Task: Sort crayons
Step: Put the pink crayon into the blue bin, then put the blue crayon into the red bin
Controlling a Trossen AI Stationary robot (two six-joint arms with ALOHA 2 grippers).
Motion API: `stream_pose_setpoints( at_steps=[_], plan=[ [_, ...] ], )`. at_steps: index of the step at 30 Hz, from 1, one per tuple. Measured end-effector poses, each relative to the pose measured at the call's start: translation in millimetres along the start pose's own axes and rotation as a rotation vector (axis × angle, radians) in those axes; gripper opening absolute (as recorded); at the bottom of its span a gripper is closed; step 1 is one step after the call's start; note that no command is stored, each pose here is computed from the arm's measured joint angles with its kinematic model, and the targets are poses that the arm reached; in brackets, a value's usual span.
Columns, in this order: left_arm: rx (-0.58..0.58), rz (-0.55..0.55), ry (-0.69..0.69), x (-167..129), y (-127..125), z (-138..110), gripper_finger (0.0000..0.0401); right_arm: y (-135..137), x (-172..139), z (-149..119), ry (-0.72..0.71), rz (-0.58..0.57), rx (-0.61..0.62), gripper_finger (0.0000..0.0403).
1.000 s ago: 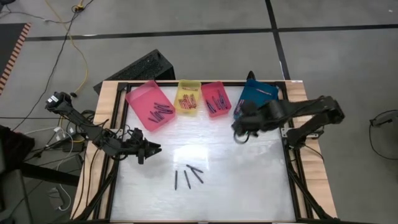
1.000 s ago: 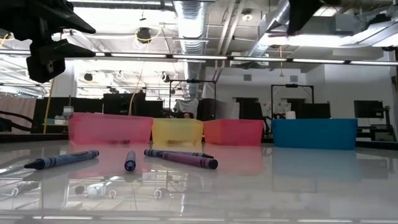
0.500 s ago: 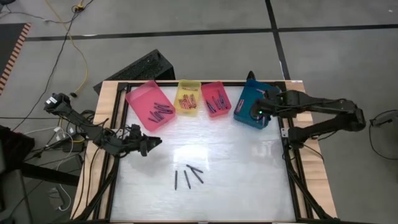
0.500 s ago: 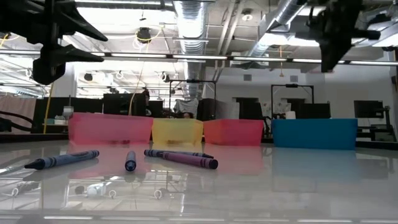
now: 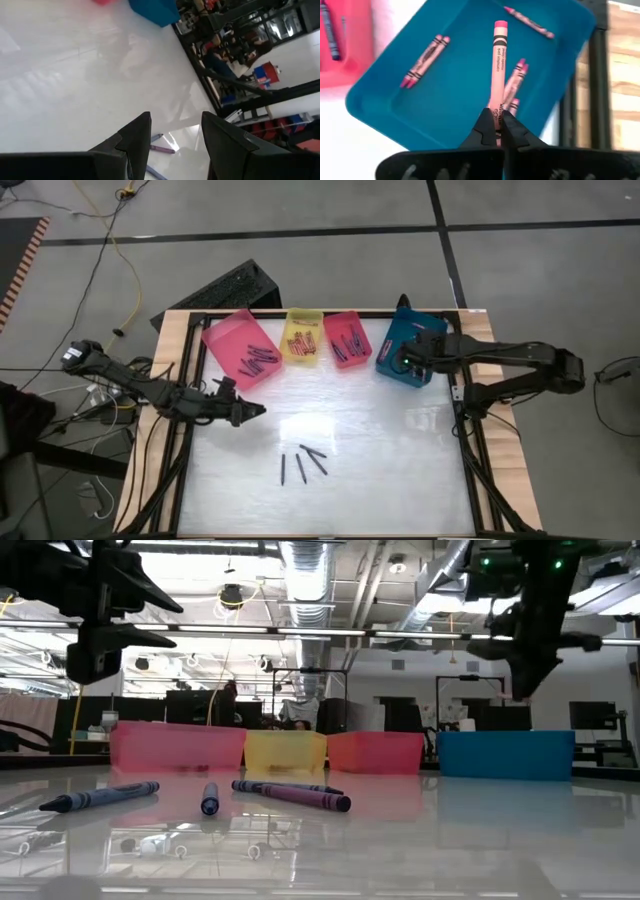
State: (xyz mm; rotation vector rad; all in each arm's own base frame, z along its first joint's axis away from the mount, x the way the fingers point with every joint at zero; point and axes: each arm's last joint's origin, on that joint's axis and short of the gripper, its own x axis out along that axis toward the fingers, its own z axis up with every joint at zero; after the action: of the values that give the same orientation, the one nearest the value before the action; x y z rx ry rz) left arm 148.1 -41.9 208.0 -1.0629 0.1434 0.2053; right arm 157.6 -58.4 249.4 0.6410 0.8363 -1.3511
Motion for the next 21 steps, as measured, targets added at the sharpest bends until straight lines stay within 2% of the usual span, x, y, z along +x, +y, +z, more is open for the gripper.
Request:
stream_pose_setpoints(
  at_steps=[4, 10, 15, 21],
  plan=[
    [0.029, 0.006, 0.029, 4, 4, 7, 0.0165, 3, 11, -1, -0.011, 0.024, 0.007, 0.0012],
    [-0.020, -0.018, 0.091, 8, 9, 16, 0.0165, 6, 15, 6, -0.042, 0.061, 0.083, 0.0066],
    [0.032, -0.025, 0.088, 8, 8, 17, 0.0165, 6, 19, 14, -0.060, 0.076, 0.146, 0.0095],
    [0.099, -0.017, 0.067, 8, 9, 17, 0.0165, 16, 19, 25, -0.079, 0.218, 0.226, 0.0102]
  ],
)
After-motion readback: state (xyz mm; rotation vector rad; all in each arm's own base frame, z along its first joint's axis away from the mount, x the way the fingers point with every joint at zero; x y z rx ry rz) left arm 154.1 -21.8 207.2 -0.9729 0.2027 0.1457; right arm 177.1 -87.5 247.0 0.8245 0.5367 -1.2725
